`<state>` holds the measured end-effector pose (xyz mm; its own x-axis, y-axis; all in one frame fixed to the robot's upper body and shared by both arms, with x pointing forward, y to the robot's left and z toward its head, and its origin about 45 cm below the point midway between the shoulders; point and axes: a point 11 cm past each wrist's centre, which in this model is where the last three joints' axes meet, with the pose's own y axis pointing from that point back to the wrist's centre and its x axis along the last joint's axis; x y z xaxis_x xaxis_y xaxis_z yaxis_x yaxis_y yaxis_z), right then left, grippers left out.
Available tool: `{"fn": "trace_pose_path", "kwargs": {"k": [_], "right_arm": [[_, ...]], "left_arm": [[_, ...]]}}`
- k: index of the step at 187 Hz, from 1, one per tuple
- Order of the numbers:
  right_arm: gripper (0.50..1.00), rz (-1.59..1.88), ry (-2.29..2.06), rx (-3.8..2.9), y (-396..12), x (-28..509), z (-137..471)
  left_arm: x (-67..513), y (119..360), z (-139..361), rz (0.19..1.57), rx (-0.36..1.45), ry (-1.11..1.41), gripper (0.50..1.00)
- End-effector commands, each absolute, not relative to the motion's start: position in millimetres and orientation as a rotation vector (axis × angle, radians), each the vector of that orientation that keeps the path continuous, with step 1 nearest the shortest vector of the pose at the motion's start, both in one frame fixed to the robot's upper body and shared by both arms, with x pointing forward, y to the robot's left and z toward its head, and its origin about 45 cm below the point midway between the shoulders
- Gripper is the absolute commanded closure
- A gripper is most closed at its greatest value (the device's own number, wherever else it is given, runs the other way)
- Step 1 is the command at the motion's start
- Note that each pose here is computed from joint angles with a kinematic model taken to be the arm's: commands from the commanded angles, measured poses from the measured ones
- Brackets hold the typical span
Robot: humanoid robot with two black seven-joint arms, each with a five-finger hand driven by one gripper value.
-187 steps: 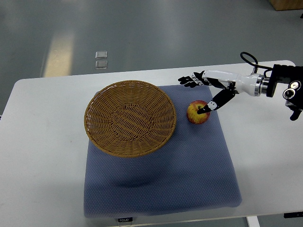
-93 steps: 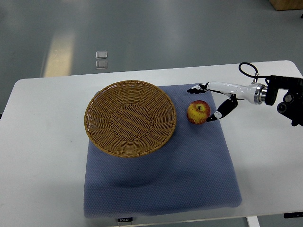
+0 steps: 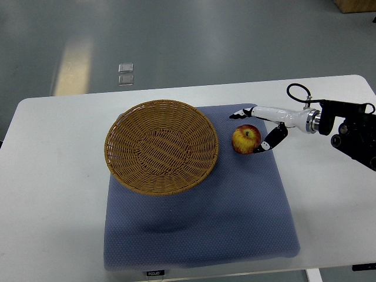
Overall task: Place red apple in basket with right hand
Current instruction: 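Lower the right hand around the apple and close the fingers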
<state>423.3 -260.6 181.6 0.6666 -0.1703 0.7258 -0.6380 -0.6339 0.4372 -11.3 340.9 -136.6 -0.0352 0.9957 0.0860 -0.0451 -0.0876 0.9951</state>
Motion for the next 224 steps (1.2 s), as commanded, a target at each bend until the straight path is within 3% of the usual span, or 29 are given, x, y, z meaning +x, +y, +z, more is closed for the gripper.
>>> {"fn": "trace_pose_path", "kwargs": {"k": [1,200,224], "right_arm": [[0.581,0.866,-0.601,2.162,-260.2,422.5,179.8],[0.599,0.960,-0.430,2.103,-240.8,426.8,185.8],[0.638,0.953,-0.417,2.103,-240.6,426.1,185.0]], "left_arm": [[-11.4,340.8,-136.6,1.319,1.222,1.157,0.500],[-11.3,341.3,-136.5,1.321,1.223,1.155,0.500],[-11.2,340.8,-136.6,1.319,1.221,1.156,0.500]]}}
